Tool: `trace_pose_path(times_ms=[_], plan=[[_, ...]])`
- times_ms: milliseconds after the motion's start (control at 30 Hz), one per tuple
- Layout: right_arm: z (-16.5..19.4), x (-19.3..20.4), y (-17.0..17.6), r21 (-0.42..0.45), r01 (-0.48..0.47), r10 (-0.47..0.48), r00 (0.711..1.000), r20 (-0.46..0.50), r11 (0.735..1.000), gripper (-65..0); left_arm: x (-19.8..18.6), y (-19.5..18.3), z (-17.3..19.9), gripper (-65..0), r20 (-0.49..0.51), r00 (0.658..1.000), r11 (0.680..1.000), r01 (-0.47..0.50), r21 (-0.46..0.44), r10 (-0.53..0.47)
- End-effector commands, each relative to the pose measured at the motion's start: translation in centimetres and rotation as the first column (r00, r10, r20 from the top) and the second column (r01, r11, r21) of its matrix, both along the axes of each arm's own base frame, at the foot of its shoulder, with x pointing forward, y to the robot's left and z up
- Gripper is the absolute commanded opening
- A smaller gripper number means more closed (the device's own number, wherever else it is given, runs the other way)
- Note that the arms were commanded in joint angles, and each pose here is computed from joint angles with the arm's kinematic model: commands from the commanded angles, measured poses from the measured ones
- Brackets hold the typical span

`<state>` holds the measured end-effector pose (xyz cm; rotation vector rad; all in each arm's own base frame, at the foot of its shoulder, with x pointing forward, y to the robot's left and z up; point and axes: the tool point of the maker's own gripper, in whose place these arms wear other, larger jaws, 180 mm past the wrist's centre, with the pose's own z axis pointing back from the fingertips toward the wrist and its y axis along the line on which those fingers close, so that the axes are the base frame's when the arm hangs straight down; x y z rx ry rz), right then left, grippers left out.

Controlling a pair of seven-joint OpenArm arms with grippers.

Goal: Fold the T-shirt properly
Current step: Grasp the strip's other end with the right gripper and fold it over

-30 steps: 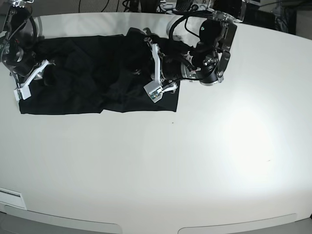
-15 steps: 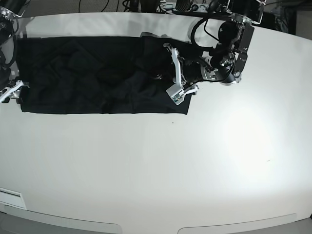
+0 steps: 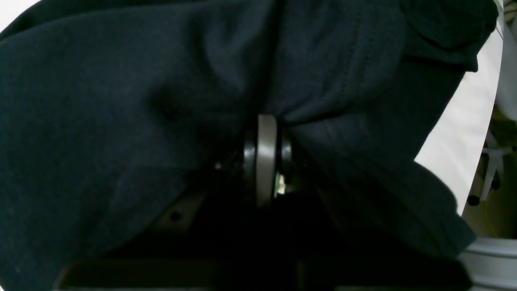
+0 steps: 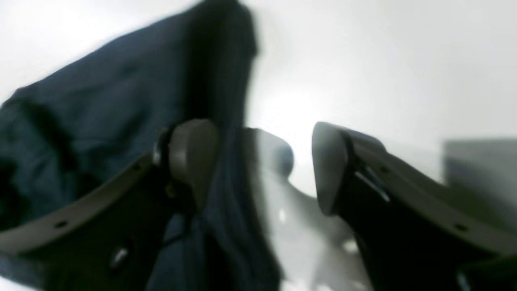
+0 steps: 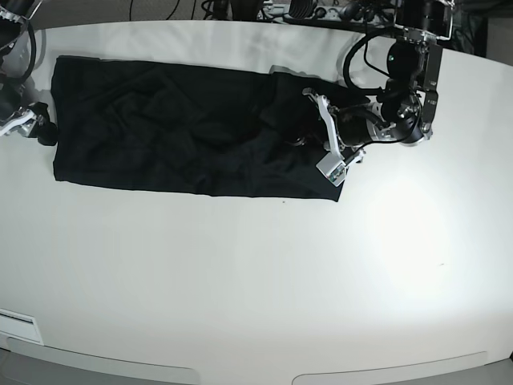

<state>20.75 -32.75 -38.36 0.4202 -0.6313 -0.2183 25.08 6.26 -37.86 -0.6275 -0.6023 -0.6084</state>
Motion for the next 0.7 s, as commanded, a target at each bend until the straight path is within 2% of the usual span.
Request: trace_pose_path(times_ms=[0,167,367,500,667], plan=[[-0.2,-0.5,0.1,-0.002,-0.034,0.034,0.999,-0.035,0.999,-24.2,0.2,0.5,0.1,-65.0,0.004,1.000,1.000,0.003,0.027,-0.003],[-2.3,-1.3,4.2,0.051,-0.171,0.175,0.980,-0.095,0.984,-24.2,0.2,0.2,0.3,-65.0,0.003,1.000,1.000,0.003,0.011,-0.003],[-3.6,-1.8,7.9,0.094,-0.280,0.290,0.948,-0.127,0.955,-24.3,0.2,0.3,0.2,-65.0,0.002,1.000,1.000,0.003,0.013,-0.003],[-3.4,-1.9,9.0,0.105,-0.326,0.338,0.932,-0.129,0.939,-24.3,0.2,0.3,0.3,-65.0,0.003,1.000,1.000,0.003,0.012,-0.003],[-1.8,-2.4,10.7,0.157,-0.411,0.428,0.898,-0.101,0.898,-24.3,0.5,0.2,0.5,-65.0,0.010,1.000,1.000,0.001,0.006,-0.001]])
